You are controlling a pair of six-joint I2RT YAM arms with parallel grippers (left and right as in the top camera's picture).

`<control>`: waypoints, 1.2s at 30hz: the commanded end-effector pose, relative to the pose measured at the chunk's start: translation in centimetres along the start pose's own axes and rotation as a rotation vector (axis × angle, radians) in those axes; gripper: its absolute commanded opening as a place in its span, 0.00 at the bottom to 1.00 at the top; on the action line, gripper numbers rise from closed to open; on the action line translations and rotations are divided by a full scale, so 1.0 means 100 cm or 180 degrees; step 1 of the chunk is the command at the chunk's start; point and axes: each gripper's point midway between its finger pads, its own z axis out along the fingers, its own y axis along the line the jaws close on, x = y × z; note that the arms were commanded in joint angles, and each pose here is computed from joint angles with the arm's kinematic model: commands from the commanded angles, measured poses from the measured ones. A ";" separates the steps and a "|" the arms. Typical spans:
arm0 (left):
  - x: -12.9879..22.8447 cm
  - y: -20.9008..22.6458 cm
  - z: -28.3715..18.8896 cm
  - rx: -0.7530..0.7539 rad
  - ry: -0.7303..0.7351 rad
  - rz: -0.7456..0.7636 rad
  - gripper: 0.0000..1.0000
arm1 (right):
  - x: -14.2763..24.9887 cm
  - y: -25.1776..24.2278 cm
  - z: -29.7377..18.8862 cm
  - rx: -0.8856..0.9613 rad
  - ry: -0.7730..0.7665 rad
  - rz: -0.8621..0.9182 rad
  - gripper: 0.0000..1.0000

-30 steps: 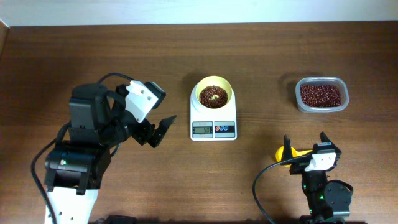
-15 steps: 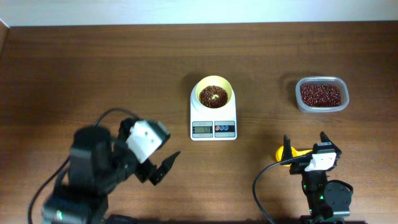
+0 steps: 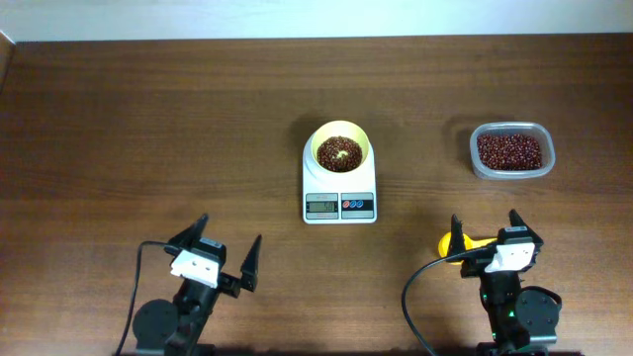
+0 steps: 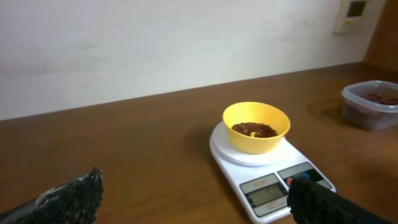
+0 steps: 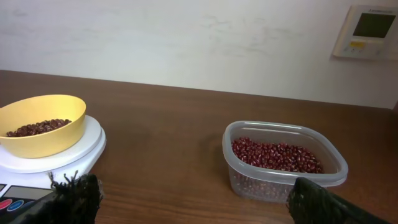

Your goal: Scoop item into bowl and weigh 50g on scale

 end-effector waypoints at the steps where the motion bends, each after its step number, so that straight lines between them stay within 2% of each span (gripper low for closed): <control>1: 0.007 0.025 0.007 -0.0417 -0.0170 -0.0025 0.99 | 0.003 -0.003 0.000 0.0042 0.0020 -0.0016 0.99; 4: 0.010 0.041 0.012 -0.0703 -0.0427 0.0017 0.99 | 0.003 -0.003 0.000 0.0042 0.0020 -0.0016 0.99; 8: 0.019 0.066 0.006 -0.1172 -0.0326 -0.0026 0.99 | 0.003 -0.003 0.000 0.0042 0.0020 -0.0016 0.99; 11: 0.044 0.059 0.009 -0.1038 0.0007 -0.0029 0.99 | 0.003 -0.003 0.000 0.0042 0.0020 -0.0016 0.99; 17: 0.044 0.054 0.011 -0.0903 -0.0001 -0.0019 0.99 | 0.003 -0.003 0.000 0.0042 0.0020 -0.0016 0.99; 36: 0.044 0.060 0.009 -0.0986 -0.0004 -0.0024 0.99 | 0.003 -0.003 0.000 0.0042 0.0020 -0.0016 0.99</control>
